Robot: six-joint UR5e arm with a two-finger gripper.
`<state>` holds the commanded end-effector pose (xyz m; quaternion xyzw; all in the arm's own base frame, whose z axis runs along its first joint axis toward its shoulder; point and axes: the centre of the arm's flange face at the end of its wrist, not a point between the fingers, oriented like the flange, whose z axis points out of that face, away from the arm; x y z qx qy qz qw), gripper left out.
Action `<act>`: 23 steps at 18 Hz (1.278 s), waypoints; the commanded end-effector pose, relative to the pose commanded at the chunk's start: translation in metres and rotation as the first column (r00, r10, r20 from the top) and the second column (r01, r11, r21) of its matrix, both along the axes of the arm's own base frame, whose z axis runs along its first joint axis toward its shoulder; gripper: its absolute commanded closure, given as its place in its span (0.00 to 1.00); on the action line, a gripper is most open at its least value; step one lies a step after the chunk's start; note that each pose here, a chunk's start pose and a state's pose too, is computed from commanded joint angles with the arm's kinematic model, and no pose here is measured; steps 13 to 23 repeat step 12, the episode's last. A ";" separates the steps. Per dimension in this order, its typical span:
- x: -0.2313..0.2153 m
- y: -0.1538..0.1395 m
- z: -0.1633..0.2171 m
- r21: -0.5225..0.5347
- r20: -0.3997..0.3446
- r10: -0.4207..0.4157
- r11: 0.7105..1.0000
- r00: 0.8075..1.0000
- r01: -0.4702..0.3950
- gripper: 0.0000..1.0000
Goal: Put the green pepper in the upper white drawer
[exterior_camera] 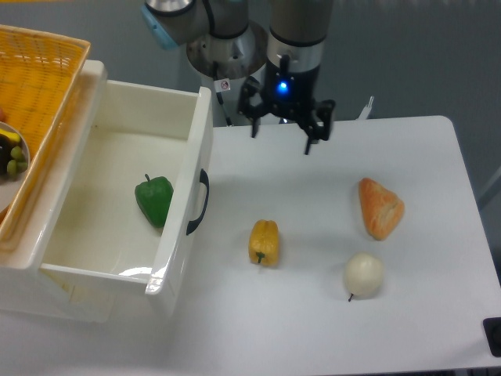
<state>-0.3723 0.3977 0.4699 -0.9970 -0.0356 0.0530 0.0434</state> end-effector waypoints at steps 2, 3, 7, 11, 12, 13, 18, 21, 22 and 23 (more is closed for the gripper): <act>-0.010 0.000 -0.012 -0.066 -0.026 0.004 0.998 1.000 -0.005 0.00; -0.016 0.001 -0.018 -0.100 -0.044 0.006 0.995 0.999 -0.010 0.00; -0.023 0.009 -0.034 -0.148 -0.064 -0.002 0.989 0.998 -0.008 0.00; -0.029 0.011 -0.043 -0.152 -0.059 -0.001 0.988 0.998 -0.008 0.00; -0.029 0.010 -0.043 -0.151 -0.059 0.002 0.988 0.998 -0.011 0.00; -0.029 0.010 -0.043 -0.151 -0.059 0.002 0.988 0.998 -0.011 0.00; -0.029 0.010 -0.043 -0.151 -0.059 0.002 0.988 0.998 -0.011 0.00; -0.029 0.010 -0.043 -0.151 -0.059 0.002 0.988 0.998 -0.011 0.00; -0.029 0.010 -0.043 -0.151 -0.059 0.002 0.988 0.998 -0.011 0.00; -0.029 0.010 -0.043 -0.151 -0.059 0.002 0.988 0.998 -0.011 0.00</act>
